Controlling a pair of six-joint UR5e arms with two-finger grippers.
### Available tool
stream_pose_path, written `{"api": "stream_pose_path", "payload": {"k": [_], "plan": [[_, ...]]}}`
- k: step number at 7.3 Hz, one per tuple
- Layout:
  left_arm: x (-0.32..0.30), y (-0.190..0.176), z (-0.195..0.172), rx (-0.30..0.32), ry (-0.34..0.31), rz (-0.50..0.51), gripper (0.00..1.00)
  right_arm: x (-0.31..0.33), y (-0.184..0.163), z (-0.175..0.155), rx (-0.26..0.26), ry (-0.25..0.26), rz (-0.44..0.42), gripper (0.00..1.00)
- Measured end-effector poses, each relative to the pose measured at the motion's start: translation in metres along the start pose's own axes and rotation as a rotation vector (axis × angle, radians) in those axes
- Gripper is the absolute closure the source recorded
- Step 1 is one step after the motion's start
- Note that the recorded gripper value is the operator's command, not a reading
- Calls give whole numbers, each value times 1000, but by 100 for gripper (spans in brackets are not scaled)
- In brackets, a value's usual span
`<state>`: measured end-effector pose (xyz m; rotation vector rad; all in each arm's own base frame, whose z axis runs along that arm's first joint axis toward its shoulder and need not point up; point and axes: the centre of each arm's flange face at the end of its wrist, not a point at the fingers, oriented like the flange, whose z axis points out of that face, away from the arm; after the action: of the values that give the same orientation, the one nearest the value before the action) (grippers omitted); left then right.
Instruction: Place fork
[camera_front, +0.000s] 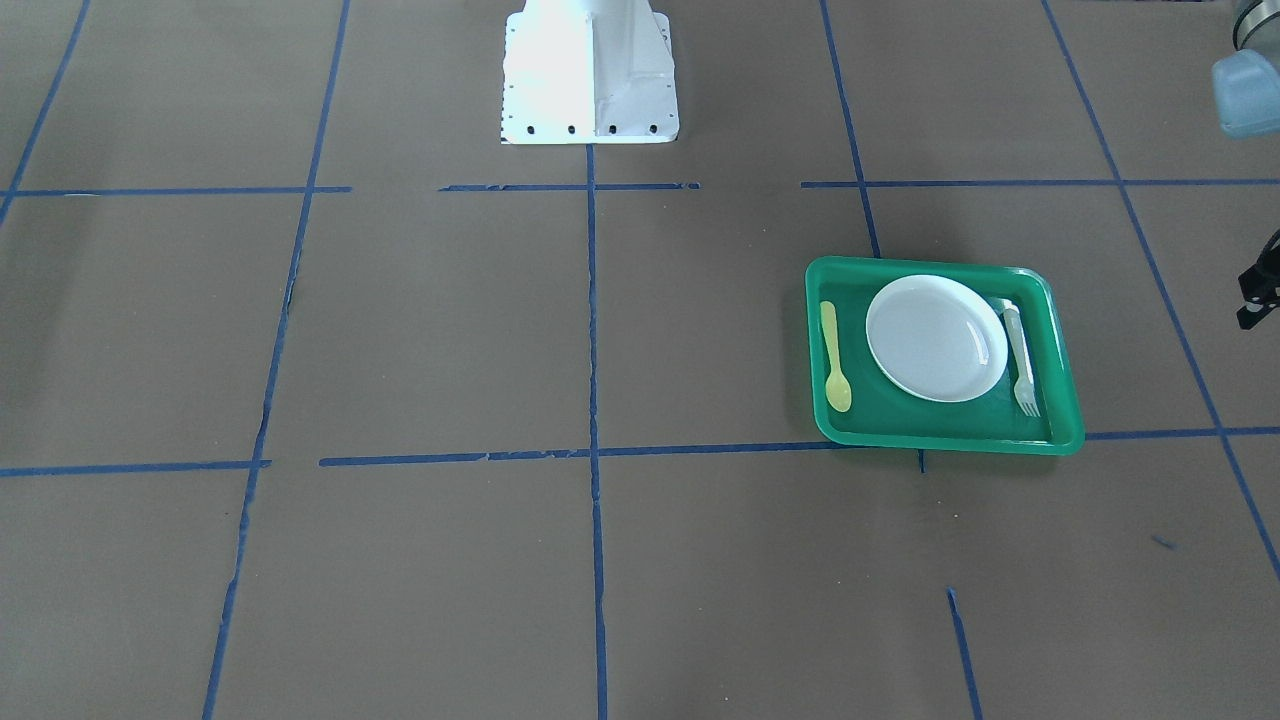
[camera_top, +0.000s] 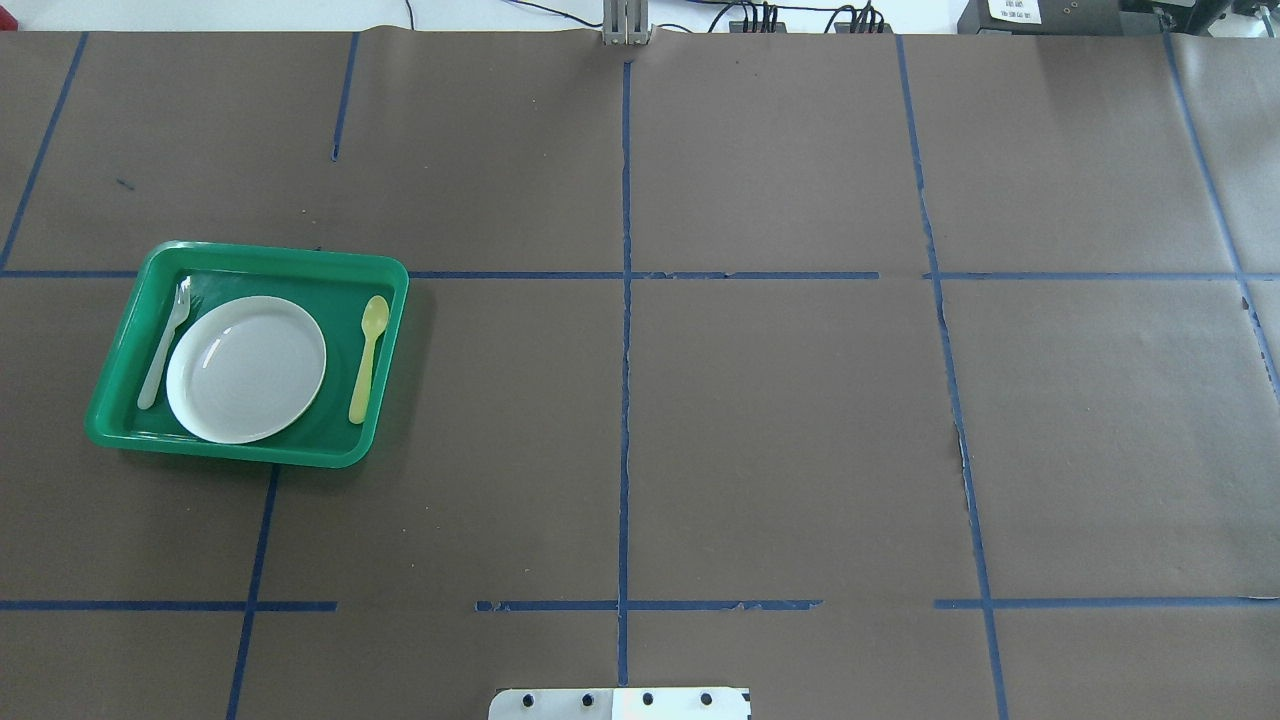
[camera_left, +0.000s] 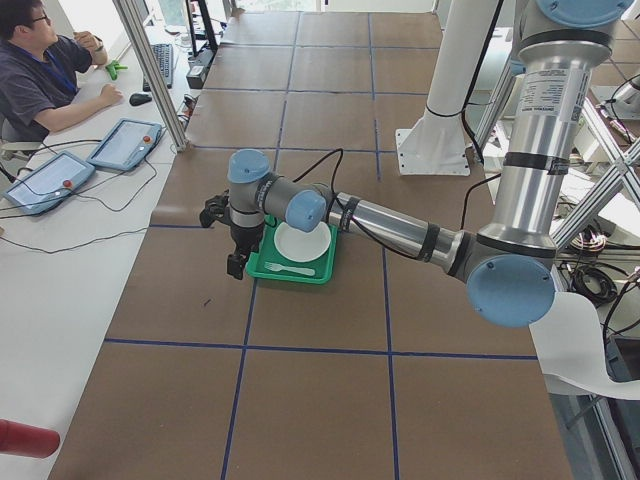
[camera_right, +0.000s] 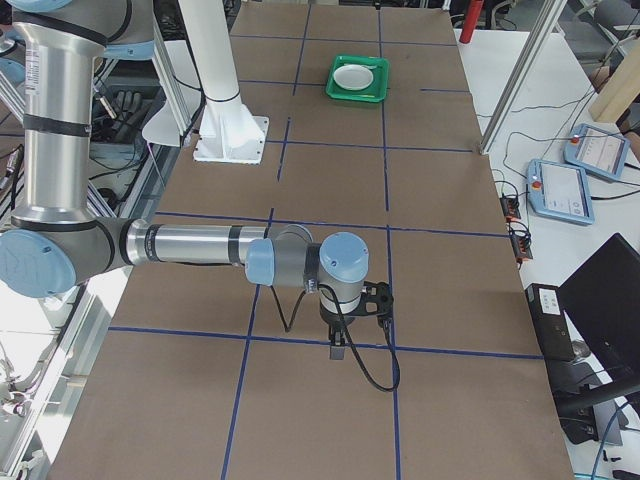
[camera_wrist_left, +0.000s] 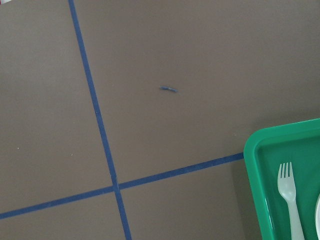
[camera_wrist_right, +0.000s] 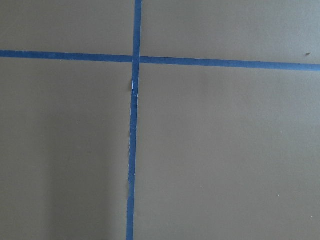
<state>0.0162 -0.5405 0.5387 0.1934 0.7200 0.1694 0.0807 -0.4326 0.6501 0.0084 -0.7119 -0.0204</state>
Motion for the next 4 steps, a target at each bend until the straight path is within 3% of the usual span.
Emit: {"api": "stream_pose_path", "payload": {"k": [2, 4], "plan": [[-60, 64, 4, -30, 64, -50, 0, 0, 0, 0, 0, 0, 0, 0], [-92, 109, 11, -55, 72, -53, 0, 0, 0, 0, 0, 0, 0, 0]]}}
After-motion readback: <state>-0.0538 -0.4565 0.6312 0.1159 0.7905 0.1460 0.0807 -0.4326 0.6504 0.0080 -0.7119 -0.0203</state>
